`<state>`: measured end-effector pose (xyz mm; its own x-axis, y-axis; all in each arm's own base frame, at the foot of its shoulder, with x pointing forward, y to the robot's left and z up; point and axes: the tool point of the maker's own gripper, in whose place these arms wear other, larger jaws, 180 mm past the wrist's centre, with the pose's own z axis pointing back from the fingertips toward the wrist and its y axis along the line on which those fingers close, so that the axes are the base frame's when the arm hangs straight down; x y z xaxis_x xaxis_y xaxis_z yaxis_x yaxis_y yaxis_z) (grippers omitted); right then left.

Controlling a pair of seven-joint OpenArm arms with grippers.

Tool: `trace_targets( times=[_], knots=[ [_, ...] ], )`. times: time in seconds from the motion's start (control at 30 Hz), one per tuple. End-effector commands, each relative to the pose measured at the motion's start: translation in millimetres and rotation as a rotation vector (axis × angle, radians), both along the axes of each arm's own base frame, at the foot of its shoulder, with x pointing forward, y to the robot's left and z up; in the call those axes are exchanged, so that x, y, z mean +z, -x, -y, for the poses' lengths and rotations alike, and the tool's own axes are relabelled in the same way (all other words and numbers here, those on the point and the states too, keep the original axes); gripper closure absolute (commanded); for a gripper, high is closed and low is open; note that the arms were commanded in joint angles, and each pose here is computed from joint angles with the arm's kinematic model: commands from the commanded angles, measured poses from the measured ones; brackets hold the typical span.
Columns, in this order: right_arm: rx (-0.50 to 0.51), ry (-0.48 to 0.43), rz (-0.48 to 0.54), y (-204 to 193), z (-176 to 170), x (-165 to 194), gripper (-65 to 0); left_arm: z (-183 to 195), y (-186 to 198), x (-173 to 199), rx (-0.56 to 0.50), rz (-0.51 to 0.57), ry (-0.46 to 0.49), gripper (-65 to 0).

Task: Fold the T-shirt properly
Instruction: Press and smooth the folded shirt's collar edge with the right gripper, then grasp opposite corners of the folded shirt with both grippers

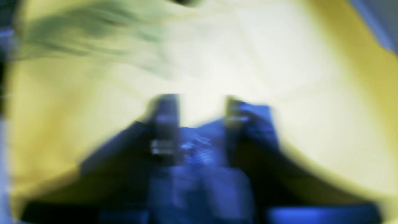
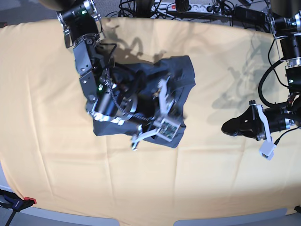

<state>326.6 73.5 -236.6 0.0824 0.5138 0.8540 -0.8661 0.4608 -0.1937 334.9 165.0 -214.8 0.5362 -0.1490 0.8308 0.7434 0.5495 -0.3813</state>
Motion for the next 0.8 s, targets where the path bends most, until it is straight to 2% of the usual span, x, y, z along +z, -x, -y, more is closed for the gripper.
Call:
trace_targets(
  times=[0.0,0.13,0.2,0.33,0.4,0.47,0.63,0.7,0.77],
  knots=[
    [-0.012,-0.027,0.071,-12.7,7.5,18.6,0.0,1.7,-1.8,21.2,-0.014,0.068,0.007,0.0],
    [-0.08,0.043,0.141,-42.6,49.2,14.3,0.0,33.7,22.6,27.5,-0.152,0.156,-0.056,0.0],
    [-0.105,0.099,0.127,-55.4,68.8,3.8,0.0,58.7,46.2,23.9,-0.256,0.178,-0.085,0.0],
    [-0.158,0.133,0.102,-85.2,98.5,-5.5,0.0,106.4,103.7,10.4,-0.47,0.172,-0.101,0.0],
    [-0.167,0.155,0.066,-96.3,112.7,-13.2,0.0,118.5,125.8,-5.1,-0.538,0.148,-0.14,0.0],
    [-0.164,0.164,0.014,-103.7,123.8,-23.6,0.0,120.9,137.7,-28.0,-0.564,0.107,-0.207,0.0],
    [-0.228,0.164,-0.122,-124.1,147.5,-51.3,0.0,112.9,155.2,-81.7,-0.596,0.034,-0.412,0.0],
    [-0.246,0.187,-0.167,-128.2,156.1,-64.3,0.0,108.5,158.5,-97.0,-0.601,0.028,-0.486,0.0],
    [-0.256,0.208,-0.205,-127.8,161.9,-76.6,0.0,109.2,158.6,-105.3,-0.591,0.044,-0.516,0.0]
  ],
)
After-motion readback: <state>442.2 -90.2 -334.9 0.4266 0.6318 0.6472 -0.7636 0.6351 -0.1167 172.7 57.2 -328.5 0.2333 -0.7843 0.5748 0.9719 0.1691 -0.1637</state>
